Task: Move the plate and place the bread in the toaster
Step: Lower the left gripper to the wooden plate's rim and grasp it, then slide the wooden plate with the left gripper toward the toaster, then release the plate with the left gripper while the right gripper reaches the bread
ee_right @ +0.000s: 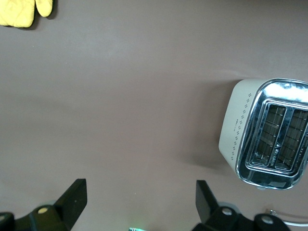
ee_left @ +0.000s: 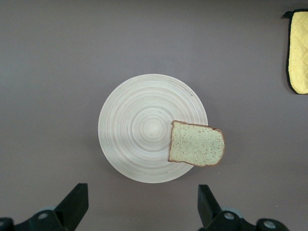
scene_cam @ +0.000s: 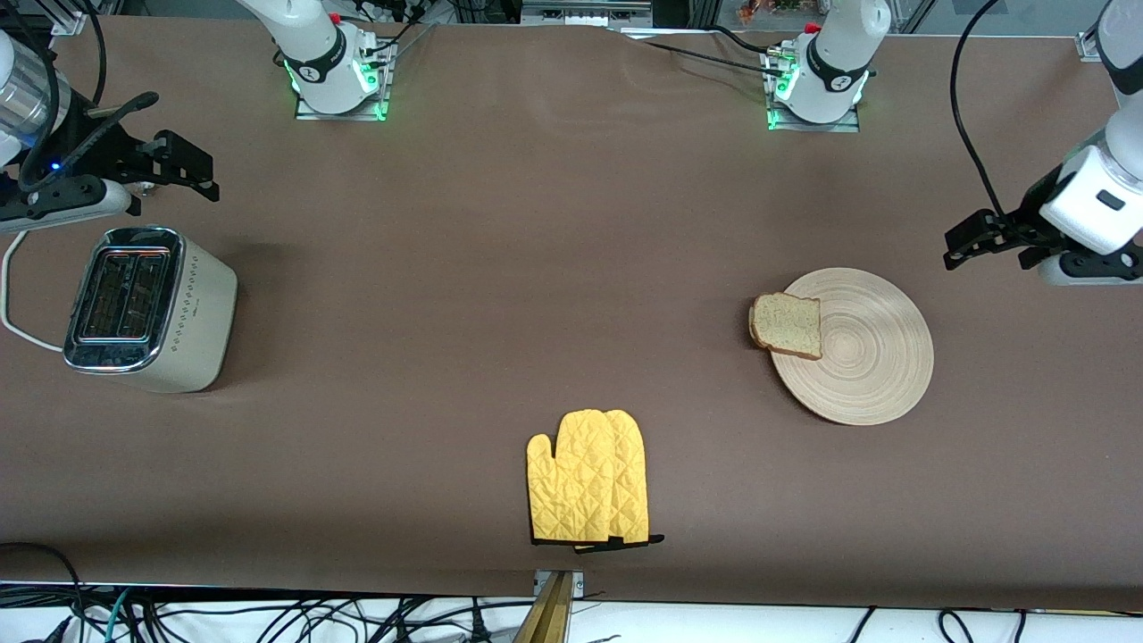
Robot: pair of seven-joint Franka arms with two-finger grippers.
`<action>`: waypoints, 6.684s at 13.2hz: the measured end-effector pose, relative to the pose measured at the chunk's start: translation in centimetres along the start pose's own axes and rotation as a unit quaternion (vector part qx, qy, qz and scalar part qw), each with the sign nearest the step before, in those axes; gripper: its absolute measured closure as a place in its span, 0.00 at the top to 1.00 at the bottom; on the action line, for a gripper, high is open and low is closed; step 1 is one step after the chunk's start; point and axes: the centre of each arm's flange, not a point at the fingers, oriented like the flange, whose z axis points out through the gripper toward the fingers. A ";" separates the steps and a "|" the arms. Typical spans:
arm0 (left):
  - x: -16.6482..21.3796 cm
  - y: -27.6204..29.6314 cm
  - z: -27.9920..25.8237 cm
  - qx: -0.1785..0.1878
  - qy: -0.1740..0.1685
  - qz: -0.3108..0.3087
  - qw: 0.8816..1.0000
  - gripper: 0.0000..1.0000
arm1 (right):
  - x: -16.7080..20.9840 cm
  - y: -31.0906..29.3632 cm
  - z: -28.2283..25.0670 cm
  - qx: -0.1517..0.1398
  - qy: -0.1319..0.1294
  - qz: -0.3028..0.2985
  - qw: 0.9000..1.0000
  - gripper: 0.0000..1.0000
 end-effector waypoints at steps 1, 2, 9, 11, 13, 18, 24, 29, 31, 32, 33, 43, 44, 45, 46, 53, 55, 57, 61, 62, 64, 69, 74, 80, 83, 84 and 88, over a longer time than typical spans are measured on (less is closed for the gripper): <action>0.2 -1.5 0.5 -0.020 -0.011 -0.020 1.000 1.00 | 0.0 0.1 0.0 0.000 0.000 0.001 1.000 1.00; 0.6 -3.7 1.3 -0.047 -0.021 -0.042 0.998 1.00 | 0.0 0.2 0.0 0.000 0.000 0.002 1.000 1.00; 2.7 -18.0 13.4 -0.193 -0.069 0.014 0.979 1.00 | 0.0 0.8 -0.1 -0.020 -0.001 0.005 1.000 1.00; 3.0 -20.5 18.8 -0.230 -0.089 0.021 0.969 1.00 | -0.1 0.9 -0.1 -0.024 -0.001 0.005 1.000 1.00; 2.6 -23.6 25.1 -0.289 -0.092 0.038 0.952 1.00 | -0.1 0.9 0.0 -0.025 -0.005 0.005 1.000 1.00; 1.8 -28.3 34.3 -0.373 -0.065 0.067 0.923 1.00 | -0.4 0.8 0.1 -0.024 -0.017 0.004 1.000 1.00; 1.7 -26.1 40.9 -0.447 -0.060 0.041 0.891 0.97 | -0.7 0.3 0.4 -0.024 -0.032 0.000 0.999 1.00; 1.6 -25.0 43.0 -0.464 -0.063 0.045 0.883 0.54 | -0.6 0.4 0.8 -0.023 -0.039 0.001 0.999 1.00; 1.5 -25.1 43.3 -0.465 -0.063 0.046 0.882 0.31 | -0.3 0.5 1.5 -0.023 -0.046 0.002 0.999 1.00; 1.5 -25.1 43.4 -0.465 -0.063 0.046 0.882 0.22 | -0.2 0.5 1.7 -0.023 -0.049 0.002 0.999 1.00; 1.5 -25.1 43.3 -0.470 -0.062 0.045 0.879 0.11 | -0.1 0.6 1.9 -0.023 -0.050 0.002 0.998 1.00; 3.1 -19.4 42.3 -0.524 -0.075 0.059 0.846 0.09 | -0.1 1.2 1.9 -0.044 -0.051 0.005 0.998 1.00; 3.7 -17.4 42.0 -0.533 -0.081 0.059 0.840 0.09 | -0.1 1.2 1.9 -0.044 -0.051 0.005 0.998 1.00; 4.4 -15.1 41.8 -0.540 -0.086 0.059 0.835 0.09 | -0.1 1.2 1.9 -0.045 -0.051 0.004 0.998 1.00; 5.1 -12.3 41.8 -0.540 -0.092 0.058 0.835 0.09 | -0.1 1.3 1.9 -0.046 -0.052 0.001 0.998 1.00; 5.0 7.9 44.0 -0.546 -0.102 0.043 0.831 0.09 | -0.1 1.3 1.9 -0.047 -0.052 -0.007 0.998 1.00; 3.0 13.0 44.5 -0.548 -0.110 0.048 0.828 0.09 | -0.1 1.3 1.9 -0.047 -0.052 -0.007 0.998 1.00; 0.2 17.3 45.3 -0.537 -0.115 0.050 0.834 0.09 | -0.1 1.3 1.9 -0.047 -0.052 -0.007 0.997 1.00; -3.4 20.7 46.4 -0.517 -0.115 0.062 0.846 0.09 | 0.0 1.4 2.2 -0.047 -0.056 -0.008 0.997 1.00; -3.4 20.5 46.6 -0.518 -0.111 0.069 0.846 0.09 | 0.2 1.4 2.4 -0.047 -0.058 -0.008 0.997 1.00; -3.5 20.2 46.7 -0.520 -0.106 0.078 0.844 0.15 | 0.4 1.3 2.8 -0.047 -0.061 -0.010 0.997 1.00; -1.6 18.0 44.9 -0.511 -0.082 0.108 0.849 0.71 | 0.7 0.0 3.4 -0.042 -0.066 -0.021 0.997 1.00; 5.0 6.4 34.7 -0.391 -0.117 0.256 0.876 1.00 | 3.0 -2.4 7.6 0.053 -0.089 -0.007 0.995 1.00; 7.1 3.6 19.3 -0.190 -0.155 0.279 0.928 1.00 | 7.1 -9.1 22.8 0.144 -0.075 0.065 0.985 1.00; 6.2 3.4 11.5 -0.070 -0.118 0.276 0.951 1.00 | 4.6 -14.3 30.4 0.167 -0.046 0.093 0.981 1.00; 5.6 3.2 8.4 -0.043 -0.098 0.263 0.959 1.00 | 3.5 -16.0 32.5 0.180 -0.032 0.104 0.978 1.00; 2.2 4.4 -0.5 0.030 -0.036 0.171 0.984 1.00 | 0.5 -20.7 38.7 0.199 -0.013 0.144 0.969 1.00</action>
